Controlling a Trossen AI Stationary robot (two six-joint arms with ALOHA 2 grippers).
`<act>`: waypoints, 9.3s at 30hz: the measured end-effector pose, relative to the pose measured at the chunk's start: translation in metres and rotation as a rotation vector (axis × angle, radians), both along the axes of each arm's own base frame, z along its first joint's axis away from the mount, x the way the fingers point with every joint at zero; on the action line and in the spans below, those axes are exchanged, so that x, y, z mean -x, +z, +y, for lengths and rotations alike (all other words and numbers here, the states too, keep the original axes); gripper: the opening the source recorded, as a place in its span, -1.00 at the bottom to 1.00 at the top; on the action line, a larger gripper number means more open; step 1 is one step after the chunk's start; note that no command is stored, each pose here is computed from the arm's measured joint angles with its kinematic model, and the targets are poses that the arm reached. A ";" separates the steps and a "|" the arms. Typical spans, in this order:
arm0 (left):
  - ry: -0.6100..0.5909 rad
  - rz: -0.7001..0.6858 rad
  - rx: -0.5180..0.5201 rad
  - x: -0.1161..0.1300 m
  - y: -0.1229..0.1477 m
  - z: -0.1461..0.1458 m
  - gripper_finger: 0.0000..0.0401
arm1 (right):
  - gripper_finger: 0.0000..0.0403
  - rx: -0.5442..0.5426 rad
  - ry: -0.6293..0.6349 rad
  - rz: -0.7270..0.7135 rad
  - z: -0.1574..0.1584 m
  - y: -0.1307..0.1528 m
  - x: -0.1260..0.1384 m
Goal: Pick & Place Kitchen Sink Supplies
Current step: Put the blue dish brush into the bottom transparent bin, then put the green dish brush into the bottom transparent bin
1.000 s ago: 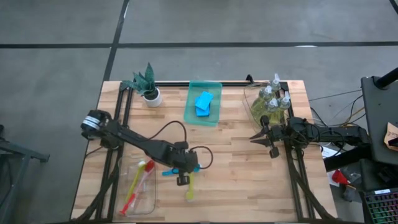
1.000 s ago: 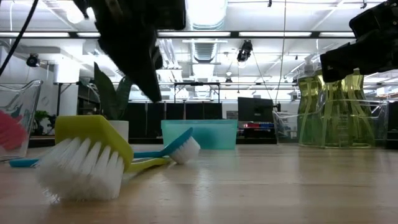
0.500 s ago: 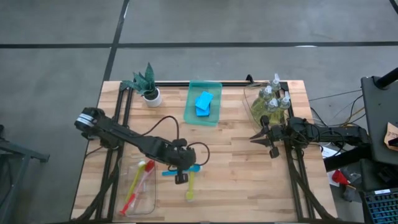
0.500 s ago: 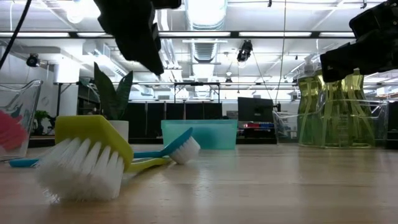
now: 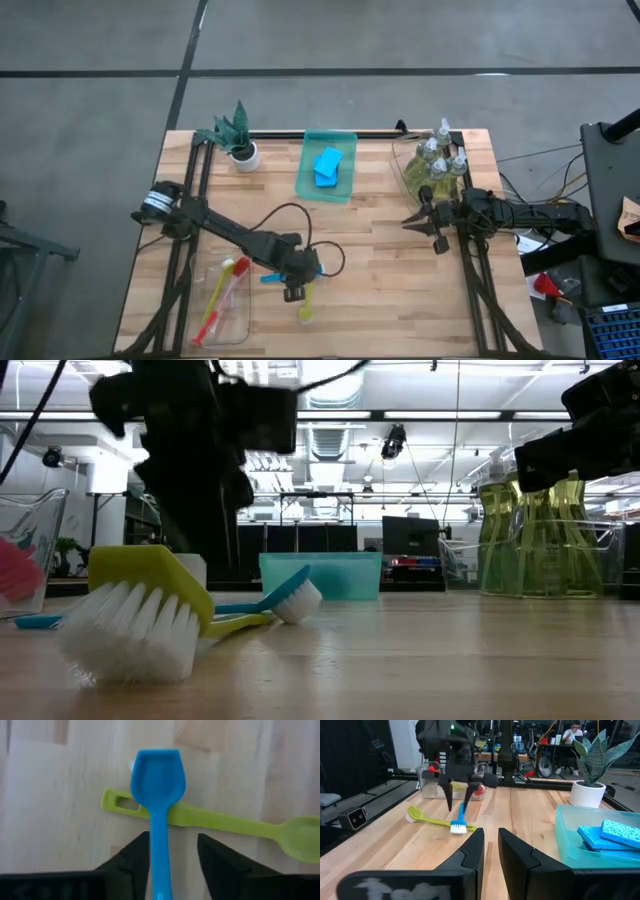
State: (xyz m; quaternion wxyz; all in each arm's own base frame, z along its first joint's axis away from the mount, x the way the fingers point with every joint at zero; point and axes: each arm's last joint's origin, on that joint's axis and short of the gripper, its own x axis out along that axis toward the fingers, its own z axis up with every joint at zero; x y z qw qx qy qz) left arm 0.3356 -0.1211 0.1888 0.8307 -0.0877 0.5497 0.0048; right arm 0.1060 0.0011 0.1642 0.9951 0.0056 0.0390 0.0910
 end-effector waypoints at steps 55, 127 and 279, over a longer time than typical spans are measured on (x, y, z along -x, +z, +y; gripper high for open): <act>-0.028 0.168 -0.143 -0.002 0.072 -0.004 -0.80 | -0.74 0.000 0.000 0.000 0.000 0.000 0.000; 0.874 0.012 0.156 0.173 0.063 -0.041 -0.12 | -0.74 0.000 0.000 0.000 0.000 0.000 0.000; 0.335 0.085 0.100 -0.022 -0.013 0.018 -0.80 | -0.74 0.000 0.000 0.000 0.000 0.000 0.000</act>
